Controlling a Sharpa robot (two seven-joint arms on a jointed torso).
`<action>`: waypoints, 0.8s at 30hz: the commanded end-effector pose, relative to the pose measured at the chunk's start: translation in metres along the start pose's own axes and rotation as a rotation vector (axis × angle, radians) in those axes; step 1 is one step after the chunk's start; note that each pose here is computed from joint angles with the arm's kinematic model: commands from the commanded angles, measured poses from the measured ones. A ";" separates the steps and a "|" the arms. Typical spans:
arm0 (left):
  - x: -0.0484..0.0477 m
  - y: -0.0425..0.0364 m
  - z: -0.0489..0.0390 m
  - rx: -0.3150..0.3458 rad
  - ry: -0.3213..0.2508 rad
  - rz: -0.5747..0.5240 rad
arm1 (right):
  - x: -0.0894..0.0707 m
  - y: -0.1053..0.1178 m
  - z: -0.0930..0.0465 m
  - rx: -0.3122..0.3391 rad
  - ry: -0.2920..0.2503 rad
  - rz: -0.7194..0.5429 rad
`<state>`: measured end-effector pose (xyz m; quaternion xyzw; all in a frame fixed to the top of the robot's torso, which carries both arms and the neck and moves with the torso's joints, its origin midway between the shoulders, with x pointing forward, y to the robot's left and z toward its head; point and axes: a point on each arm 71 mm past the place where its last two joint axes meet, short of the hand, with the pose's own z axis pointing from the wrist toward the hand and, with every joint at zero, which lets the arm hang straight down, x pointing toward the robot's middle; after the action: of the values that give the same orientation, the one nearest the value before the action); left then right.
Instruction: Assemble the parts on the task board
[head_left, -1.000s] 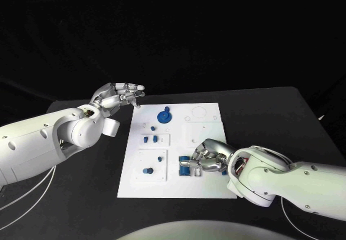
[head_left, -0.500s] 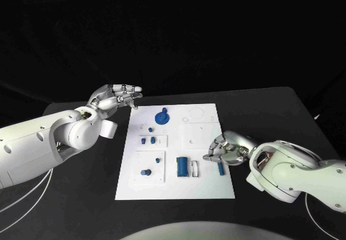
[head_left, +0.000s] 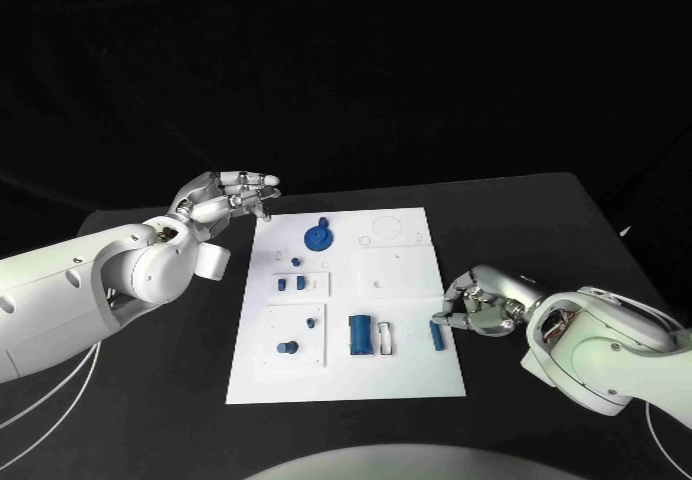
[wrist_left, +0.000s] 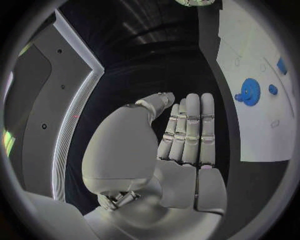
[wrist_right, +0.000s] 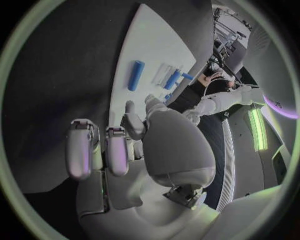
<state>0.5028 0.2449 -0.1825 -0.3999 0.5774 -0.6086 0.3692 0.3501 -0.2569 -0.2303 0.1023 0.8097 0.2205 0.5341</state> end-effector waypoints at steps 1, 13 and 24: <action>0.0022 -0.0009 0.0002 0.008 0.017 -0.004 | 0.005 -0.001 -0.001 -0.007 -0.001 -0.064; 0.0006 -0.0012 -0.0010 0.008 0.014 -0.003 | 0.022 -0.003 0.000 0.008 0.048 -0.107; -0.0006 -0.0014 -0.0018 0.007 0.012 -0.002 | 0.034 0.001 0.006 -0.013 0.081 -0.164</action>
<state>0.5022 0.2483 -0.1822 -0.4010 0.5770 -0.6070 0.3712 0.3441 -0.2417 -0.2531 0.0510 0.8238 0.2014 0.5275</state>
